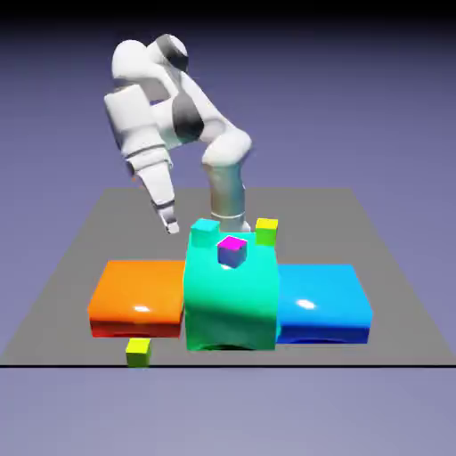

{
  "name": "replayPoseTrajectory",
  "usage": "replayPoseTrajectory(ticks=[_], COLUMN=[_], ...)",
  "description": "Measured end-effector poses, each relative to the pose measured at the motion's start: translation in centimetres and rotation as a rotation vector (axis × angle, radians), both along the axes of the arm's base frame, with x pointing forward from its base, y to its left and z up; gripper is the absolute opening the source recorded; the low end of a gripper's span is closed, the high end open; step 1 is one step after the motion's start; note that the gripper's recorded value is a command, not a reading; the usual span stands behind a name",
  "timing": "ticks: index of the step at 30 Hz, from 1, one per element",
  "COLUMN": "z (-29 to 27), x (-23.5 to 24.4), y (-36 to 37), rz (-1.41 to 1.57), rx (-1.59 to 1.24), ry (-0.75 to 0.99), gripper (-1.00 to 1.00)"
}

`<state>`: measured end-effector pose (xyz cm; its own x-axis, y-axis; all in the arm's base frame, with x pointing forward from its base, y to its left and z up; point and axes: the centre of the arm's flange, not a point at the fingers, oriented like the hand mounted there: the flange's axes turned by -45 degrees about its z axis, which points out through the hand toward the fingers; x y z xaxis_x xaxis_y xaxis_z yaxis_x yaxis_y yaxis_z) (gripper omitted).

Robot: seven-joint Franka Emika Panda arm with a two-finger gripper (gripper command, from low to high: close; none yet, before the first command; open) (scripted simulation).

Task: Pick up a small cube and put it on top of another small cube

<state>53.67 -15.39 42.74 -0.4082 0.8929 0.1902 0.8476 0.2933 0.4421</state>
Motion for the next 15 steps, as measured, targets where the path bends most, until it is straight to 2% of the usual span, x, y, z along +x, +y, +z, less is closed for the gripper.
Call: replayPoseTrajectory(ticks=[15], z=[-15.2], x=[4.1], y=[-3.5], rz=[0.68], rx=[-0.232], ry=[0.184], gripper=[0.0])
